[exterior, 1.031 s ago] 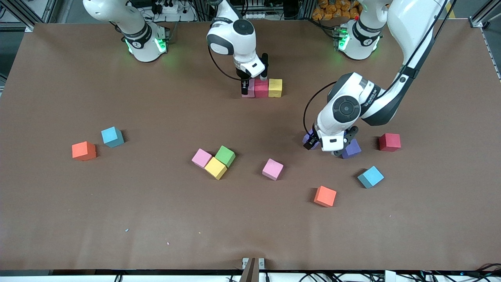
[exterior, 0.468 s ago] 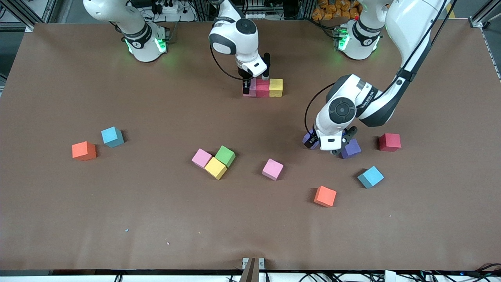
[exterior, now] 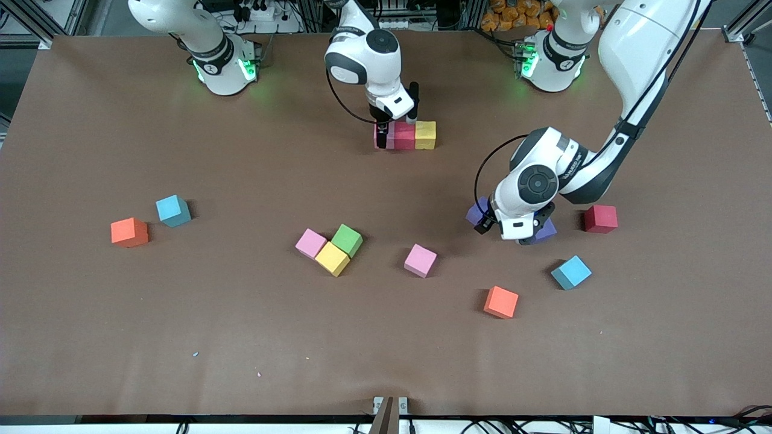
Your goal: Arrange 11 blocks into digit 3
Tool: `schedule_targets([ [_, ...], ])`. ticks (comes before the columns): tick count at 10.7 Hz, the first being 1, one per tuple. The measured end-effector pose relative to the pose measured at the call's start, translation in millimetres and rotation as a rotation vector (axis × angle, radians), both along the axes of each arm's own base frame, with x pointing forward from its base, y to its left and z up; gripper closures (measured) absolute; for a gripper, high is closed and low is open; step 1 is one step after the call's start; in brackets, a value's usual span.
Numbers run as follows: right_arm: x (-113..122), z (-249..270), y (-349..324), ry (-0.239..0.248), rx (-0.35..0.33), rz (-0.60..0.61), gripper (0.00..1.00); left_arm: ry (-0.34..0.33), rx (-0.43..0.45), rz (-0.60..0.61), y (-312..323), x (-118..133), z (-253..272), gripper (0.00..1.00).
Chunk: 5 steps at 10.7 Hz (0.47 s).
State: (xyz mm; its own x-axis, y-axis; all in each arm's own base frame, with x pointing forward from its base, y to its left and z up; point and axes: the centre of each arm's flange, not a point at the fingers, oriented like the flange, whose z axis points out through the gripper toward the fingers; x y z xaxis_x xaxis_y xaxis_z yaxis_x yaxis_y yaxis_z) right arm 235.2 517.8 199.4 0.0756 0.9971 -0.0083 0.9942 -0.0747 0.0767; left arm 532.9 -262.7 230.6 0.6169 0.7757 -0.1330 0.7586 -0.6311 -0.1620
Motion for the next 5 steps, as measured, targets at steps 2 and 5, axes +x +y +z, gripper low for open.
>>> schedule_targets([
  [2, 1.1, 9.7, 1.8, 0.007, -0.027, -0.003, 0.00, -0.004, -0.007, 0.001, -1.0, 0.3, -1.8, 0.00],
  [5, 1.7, 59.4, -1.1, 0.015, -0.077, -0.016, 0.00, 0.011, -0.009, -0.003, -3.2, -3.2, -10.3, 0.00],
])
